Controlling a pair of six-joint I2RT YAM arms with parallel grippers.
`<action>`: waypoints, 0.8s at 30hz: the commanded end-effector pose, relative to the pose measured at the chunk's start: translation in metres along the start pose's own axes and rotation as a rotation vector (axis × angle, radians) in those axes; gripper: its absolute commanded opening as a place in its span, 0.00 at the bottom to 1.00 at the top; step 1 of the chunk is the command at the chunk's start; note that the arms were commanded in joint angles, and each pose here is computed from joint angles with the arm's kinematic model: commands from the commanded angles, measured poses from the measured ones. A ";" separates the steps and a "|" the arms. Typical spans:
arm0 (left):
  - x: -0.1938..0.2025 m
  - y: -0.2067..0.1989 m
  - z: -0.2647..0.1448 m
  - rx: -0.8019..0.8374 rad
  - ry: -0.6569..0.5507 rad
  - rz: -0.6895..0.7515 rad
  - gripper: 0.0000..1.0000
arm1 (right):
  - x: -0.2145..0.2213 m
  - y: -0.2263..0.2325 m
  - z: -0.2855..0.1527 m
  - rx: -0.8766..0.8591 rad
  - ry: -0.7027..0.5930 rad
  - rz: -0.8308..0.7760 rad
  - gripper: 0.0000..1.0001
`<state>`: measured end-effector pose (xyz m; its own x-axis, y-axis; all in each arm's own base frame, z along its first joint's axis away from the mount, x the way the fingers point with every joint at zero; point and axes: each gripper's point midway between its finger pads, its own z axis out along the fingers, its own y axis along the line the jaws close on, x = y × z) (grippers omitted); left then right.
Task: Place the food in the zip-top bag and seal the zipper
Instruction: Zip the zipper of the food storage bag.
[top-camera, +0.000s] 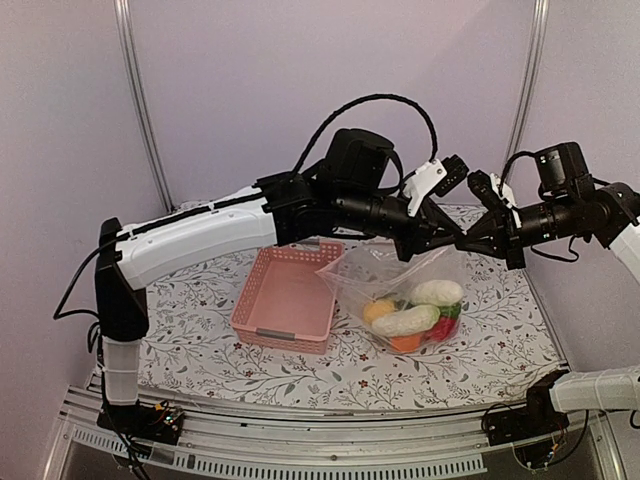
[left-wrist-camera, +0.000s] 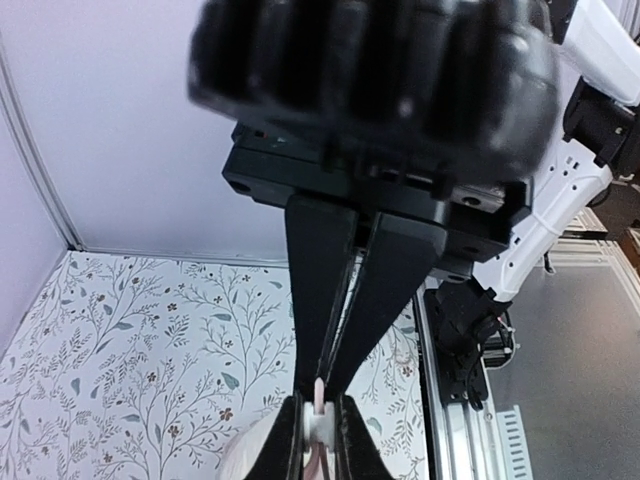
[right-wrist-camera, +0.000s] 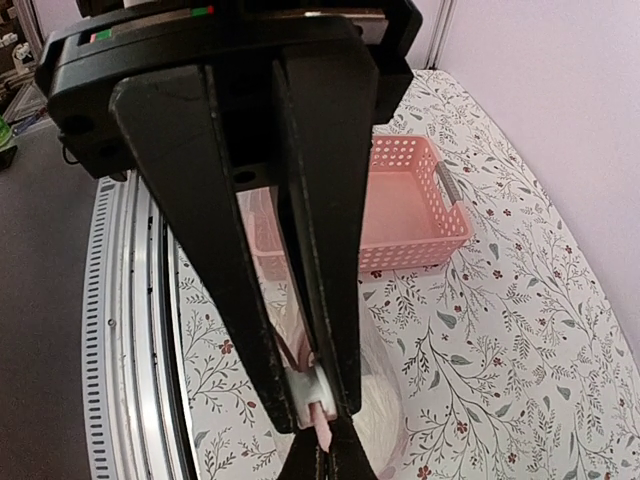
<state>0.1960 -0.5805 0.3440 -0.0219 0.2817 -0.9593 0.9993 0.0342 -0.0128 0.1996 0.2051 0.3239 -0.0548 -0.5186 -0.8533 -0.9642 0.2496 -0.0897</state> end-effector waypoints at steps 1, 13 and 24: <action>0.027 0.010 -0.007 -0.042 0.111 -0.074 0.08 | -0.019 -0.030 -0.006 0.109 -0.052 0.010 0.00; 0.036 0.025 -0.027 -0.141 0.155 -0.096 0.07 | -0.024 -0.054 -0.018 0.165 -0.098 0.063 0.00; 0.042 0.033 -0.041 -0.194 0.198 -0.109 0.07 | -0.020 -0.077 -0.031 0.247 -0.113 0.089 0.00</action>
<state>0.2248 -0.5618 0.3387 -0.0731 0.3235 -0.9434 0.9783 0.2073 -0.0048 0.2395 0.1918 0.3327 -0.1641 -0.4306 -0.8875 -0.9237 0.3828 -0.0150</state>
